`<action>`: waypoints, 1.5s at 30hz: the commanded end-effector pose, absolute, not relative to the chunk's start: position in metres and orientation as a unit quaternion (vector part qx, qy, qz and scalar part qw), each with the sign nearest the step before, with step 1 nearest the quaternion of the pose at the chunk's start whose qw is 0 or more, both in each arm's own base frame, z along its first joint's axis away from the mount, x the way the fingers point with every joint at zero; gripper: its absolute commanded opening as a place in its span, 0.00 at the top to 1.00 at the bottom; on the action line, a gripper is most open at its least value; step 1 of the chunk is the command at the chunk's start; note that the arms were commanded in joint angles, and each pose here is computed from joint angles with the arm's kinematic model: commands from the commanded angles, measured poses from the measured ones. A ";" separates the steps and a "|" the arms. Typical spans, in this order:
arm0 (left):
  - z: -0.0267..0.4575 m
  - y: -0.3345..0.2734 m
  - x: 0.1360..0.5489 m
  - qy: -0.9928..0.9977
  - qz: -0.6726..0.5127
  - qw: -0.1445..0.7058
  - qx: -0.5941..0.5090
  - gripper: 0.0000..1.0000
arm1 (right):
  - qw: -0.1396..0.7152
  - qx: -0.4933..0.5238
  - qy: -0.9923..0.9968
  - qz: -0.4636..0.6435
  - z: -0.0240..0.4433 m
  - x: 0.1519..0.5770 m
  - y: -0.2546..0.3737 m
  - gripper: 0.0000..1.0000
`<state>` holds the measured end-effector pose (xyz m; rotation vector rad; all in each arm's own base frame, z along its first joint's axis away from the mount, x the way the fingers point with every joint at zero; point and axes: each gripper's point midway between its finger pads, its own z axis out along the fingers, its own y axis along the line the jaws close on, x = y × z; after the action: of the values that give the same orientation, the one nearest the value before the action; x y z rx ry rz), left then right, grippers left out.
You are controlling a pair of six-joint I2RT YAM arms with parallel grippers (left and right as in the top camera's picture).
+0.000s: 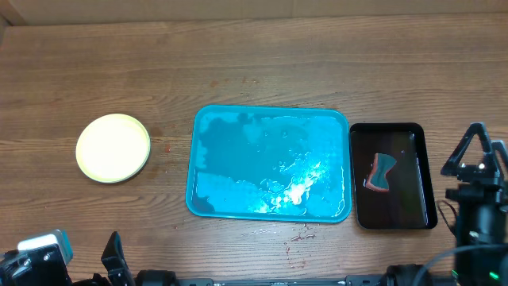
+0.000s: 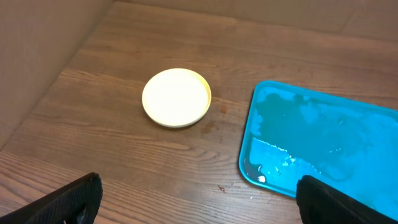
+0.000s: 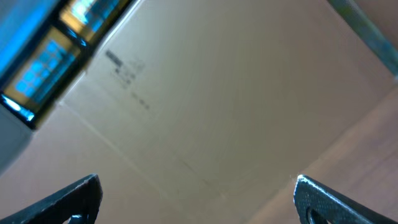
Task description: Clean dirty plates on tray and stack at the side
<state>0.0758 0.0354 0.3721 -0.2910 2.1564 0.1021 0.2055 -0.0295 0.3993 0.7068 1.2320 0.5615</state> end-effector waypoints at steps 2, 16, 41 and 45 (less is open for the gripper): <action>0.373 0.034 0.075 0.875 0.033 0.467 -0.121 0.00 | 0.700 0.384 0.505 0.326 0.347 0.212 -0.038 0.00; 0.373 0.034 0.075 0.875 0.032 0.467 -0.120 0.00 | 0.771 0.289 0.483 0.299 0.291 0.219 -0.030 0.00; 0.373 0.034 0.075 0.875 0.033 0.467 -0.121 0.00 | 0.684 0.187 0.689 0.149 0.170 0.246 -0.012 0.00; 0.373 0.034 0.075 0.875 0.033 0.467 -0.121 0.00 | 0.686 0.131 0.703 0.133 0.170 0.246 -0.002 0.00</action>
<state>0.0758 0.0353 0.3719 -0.2908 2.1572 0.1019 0.2461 -0.0113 0.1726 0.4244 1.5467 0.3408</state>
